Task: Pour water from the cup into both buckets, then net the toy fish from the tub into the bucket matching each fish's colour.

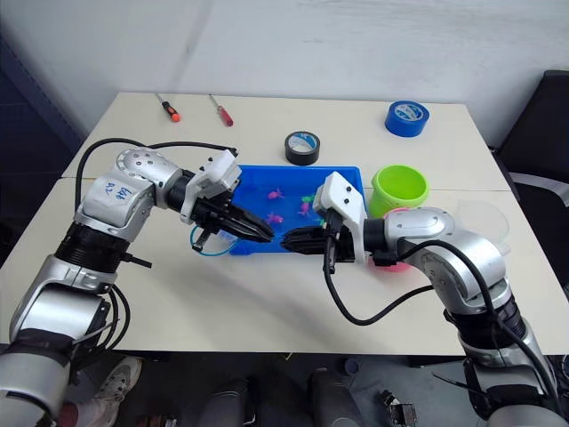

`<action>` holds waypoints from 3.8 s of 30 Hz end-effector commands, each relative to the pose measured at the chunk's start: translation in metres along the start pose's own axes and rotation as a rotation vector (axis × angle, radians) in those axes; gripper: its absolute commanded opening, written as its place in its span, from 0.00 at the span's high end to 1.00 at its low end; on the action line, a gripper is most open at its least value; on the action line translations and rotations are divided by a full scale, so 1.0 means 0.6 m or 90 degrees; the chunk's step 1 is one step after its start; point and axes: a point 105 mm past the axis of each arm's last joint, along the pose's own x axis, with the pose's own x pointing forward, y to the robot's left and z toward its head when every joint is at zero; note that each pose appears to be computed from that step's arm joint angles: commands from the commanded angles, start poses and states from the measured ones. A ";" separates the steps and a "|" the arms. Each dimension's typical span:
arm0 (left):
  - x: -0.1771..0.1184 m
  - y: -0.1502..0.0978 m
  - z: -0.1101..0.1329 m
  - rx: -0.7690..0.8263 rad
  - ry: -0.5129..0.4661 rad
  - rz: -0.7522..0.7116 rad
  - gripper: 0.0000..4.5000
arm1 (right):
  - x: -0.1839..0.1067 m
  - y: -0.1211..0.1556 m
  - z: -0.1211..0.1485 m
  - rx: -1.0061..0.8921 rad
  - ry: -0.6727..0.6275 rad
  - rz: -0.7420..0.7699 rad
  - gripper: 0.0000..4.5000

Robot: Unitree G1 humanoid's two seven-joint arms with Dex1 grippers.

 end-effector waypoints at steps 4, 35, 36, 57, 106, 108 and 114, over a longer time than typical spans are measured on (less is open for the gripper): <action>-0.040 0.011 0.045 0.060 -0.064 0.080 0.25 | -0.013 0.001 0.018 -0.037 -0.014 -0.009 1.00; -0.206 -0.025 -0.039 -0.127 -0.009 0.482 0.08 | -0.107 -0.091 -0.038 0.147 0.101 -0.304 1.00; -0.201 -0.024 -0.041 -0.127 -0.008 0.479 0.08 | -0.107 -0.094 -0.041 0.158 0.100 -0.315 1.00; -0.175 -0.027 -0.045 -0.135 -0.025 0.458 0.08 | -0.118 -0.128 -0.083 0.304 0.118 -0.434 1.00; -0.174 -0.044 -0.050 -0.151 -0.035 0.491 0.08 | -0.111 -0.143 -0.097 0.399 0.230 -0.416 1.00; -0.174 -0.045 -0.050 -0.152 -0.035 0.492 0.08 | -0.111 -0.142 -0.099 0.400 0.236 -0.413 1.00; -0.173 -0.045 -0.050 -0.151 -0.037 0.493 0.08 | -0.121 -0.158 -0.103 0.388 0.241 -0.456 1.00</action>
